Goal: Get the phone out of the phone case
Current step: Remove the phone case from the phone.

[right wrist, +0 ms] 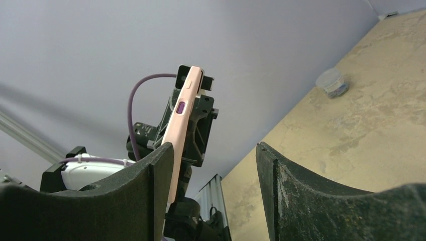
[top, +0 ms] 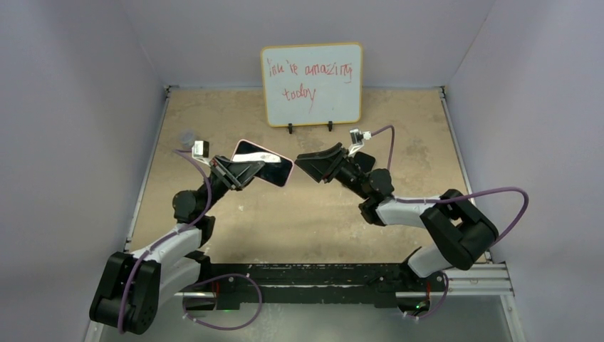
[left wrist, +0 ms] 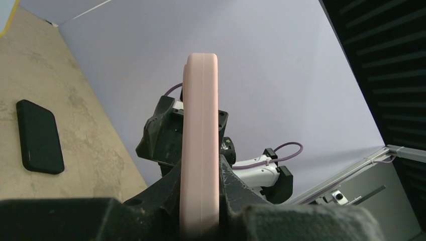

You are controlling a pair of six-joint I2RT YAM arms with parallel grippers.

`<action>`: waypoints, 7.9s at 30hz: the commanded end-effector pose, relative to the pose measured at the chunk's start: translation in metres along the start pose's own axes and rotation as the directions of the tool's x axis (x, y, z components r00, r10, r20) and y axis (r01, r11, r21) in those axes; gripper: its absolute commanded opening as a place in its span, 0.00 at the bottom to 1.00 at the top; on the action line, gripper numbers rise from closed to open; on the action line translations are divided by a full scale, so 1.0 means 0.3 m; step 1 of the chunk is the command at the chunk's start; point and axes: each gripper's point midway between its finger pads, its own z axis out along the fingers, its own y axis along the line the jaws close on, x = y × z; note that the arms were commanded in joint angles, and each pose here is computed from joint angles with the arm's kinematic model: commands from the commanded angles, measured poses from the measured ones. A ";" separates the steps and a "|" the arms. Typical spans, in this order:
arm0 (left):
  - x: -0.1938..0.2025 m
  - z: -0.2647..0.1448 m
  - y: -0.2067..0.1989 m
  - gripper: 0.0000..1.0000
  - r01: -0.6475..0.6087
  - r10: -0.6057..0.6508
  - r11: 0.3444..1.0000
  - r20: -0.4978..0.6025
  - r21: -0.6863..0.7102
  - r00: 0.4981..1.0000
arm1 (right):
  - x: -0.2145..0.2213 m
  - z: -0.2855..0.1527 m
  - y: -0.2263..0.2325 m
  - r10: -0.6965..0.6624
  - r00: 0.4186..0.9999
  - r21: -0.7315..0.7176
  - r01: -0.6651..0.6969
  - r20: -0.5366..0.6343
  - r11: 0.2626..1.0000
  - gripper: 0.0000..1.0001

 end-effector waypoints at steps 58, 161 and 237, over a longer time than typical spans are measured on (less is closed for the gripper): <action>0.011 -0.027 -0.129 0.00 -0.075 0.074 0.988 0.014 0.134 0.997 | -0.088 0.029 0.379 -0.051 0.988 -0.352 0.101 0.149 0.931 0.05; 0.022 0.024 -0.162 0.00 -0.027 0.038 0.993 -0.094 0.112 0.995 | 0.193 0.020 0.207 -0.535 0.809 -0.291 0.466 -0.242 0.836 0.50; 0.138 0.003 -0.258 0.00 -0.031 0.100 0.971 -0.284 0.236 0.954 | 0.014 0.094 -0.295 -0.144 0.972 0.460 0.215 -0.186 0.861 0.00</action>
